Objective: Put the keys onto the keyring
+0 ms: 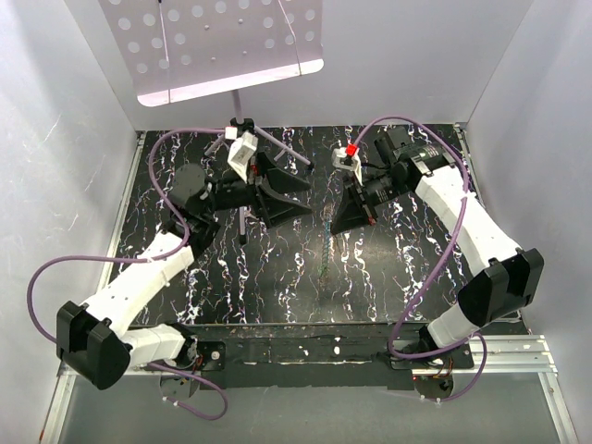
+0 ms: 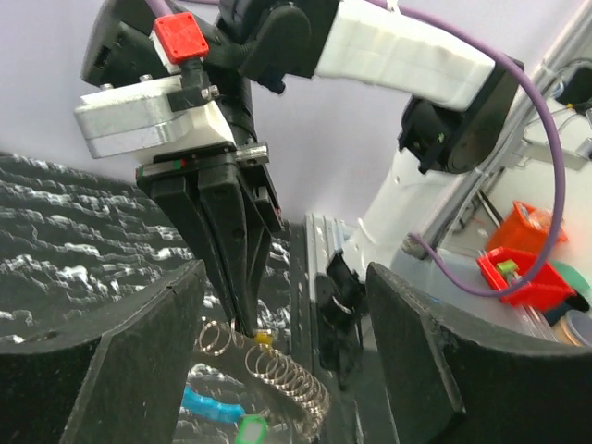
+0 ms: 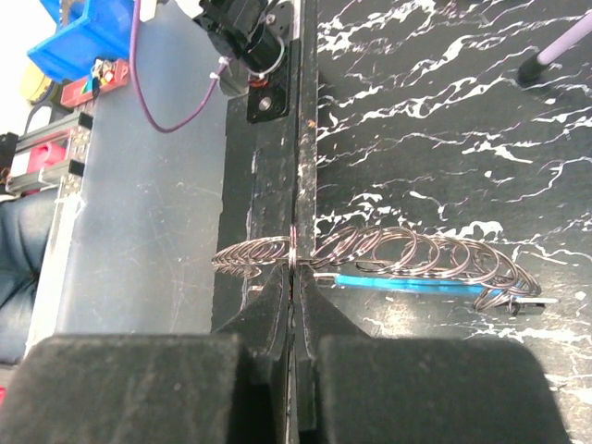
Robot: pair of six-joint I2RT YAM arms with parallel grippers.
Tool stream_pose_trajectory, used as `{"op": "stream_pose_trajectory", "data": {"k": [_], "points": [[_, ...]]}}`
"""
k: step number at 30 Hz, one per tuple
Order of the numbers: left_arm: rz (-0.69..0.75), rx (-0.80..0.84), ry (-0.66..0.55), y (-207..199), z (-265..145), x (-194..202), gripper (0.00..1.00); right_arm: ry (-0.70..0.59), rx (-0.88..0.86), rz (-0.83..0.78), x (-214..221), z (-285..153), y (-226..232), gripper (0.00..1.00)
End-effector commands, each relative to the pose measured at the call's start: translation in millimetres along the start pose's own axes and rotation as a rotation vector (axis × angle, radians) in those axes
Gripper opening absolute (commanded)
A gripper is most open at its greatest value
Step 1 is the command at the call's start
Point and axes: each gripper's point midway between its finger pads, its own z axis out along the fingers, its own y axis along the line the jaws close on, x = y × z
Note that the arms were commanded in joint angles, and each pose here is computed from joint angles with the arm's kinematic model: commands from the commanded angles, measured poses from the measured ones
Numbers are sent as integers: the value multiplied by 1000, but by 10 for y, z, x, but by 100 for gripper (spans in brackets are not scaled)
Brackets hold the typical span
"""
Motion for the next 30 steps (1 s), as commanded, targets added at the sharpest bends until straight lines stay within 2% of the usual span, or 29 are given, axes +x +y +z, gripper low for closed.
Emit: {"op": "stream_pose_trajectory", "data": {"k": [1, 5, 10, 14, 30], "points": [[-195, -5, 324, 59, -170, 596, 70, 29, -53, 20, 77, 5, 83, 1], [-311, 33, 411, 55, -173, 721, 70, 55, -95, 65, 130, 36, 49, 1], [-349, 49, 426, 79, -93, 748, 70, 61, -105, 88, 136, 57, -19, 1], [-378, 20, 438, 164, -43, 827, 66, 62, -121, 100, 130, 66, -32, 1], [-301, -121, 578, 419, 57, 1116, 49, 44, -153, 111, 101, 81, -10, 1]]}}
